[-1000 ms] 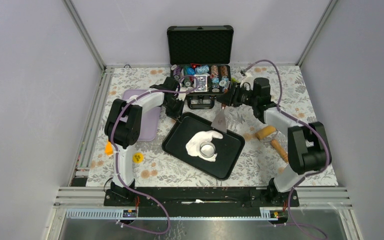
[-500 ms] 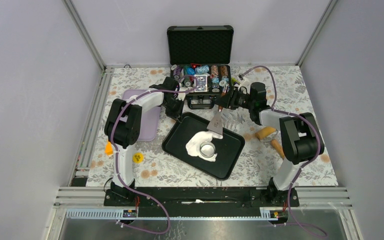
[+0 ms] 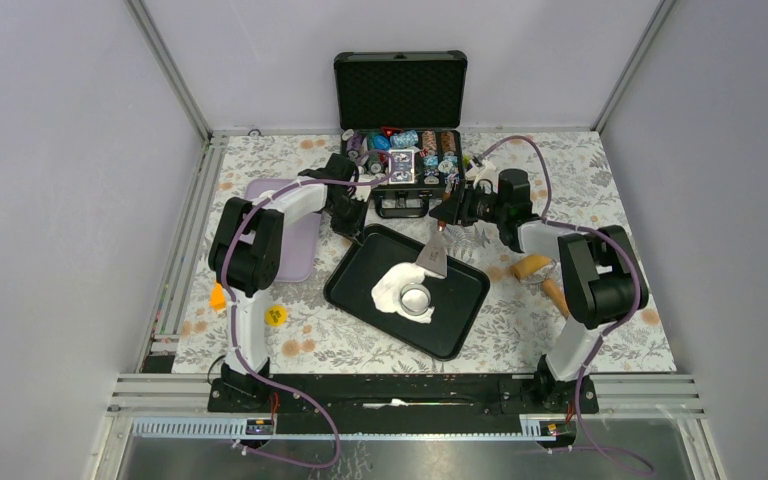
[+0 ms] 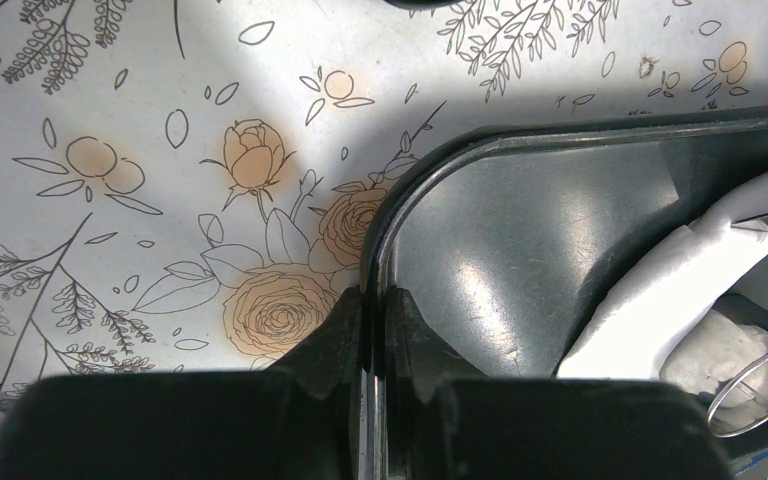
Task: Roll out the dumpling wrappers from the dough
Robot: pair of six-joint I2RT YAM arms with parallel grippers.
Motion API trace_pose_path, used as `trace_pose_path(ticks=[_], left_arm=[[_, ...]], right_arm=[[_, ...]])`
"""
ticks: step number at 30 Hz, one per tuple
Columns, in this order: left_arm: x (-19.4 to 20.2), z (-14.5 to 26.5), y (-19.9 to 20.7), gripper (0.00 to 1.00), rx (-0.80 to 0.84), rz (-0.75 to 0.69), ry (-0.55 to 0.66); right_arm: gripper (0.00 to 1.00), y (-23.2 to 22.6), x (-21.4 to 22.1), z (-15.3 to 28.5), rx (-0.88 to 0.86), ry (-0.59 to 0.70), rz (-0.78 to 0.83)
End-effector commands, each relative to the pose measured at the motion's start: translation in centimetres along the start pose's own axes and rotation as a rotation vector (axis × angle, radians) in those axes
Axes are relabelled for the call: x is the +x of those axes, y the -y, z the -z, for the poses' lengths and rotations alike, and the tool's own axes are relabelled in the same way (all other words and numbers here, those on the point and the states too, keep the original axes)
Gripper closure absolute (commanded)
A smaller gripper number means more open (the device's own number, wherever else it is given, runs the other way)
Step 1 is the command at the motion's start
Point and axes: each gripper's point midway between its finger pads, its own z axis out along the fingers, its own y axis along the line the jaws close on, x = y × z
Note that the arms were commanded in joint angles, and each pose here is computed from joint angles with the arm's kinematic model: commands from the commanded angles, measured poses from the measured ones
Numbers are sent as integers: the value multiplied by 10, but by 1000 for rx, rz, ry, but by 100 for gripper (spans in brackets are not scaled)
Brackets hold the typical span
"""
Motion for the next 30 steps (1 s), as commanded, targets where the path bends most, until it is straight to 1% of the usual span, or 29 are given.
trace_pose_path(ticks=[1,6,12,17,21,24,30], left_arm=[[11,-7,-7,100,-9,3,-45],[11,-7,-7,100,-8,2,-44],[11,-6,-7,100,-8,3,-41],[10,-6,-7,100,-3,5,-39],[10,-5,-7,100,-3,6,-36],[10,-5,-8,100,-3,7,-34],[10,-5,-8,100,-1,9,-31]], right_arm=[[100,-20,-32,8,-3,69,172],[100,-45,-75,21,15,126,283],[100,-71,-91,37,-4,147,325],[100,-63,-72,49,50,128,306],[100,-46,-48,59,96,150,312],[100,-31,-40,69,160,156,248],[100,-33,-31,85,215,130,134]])
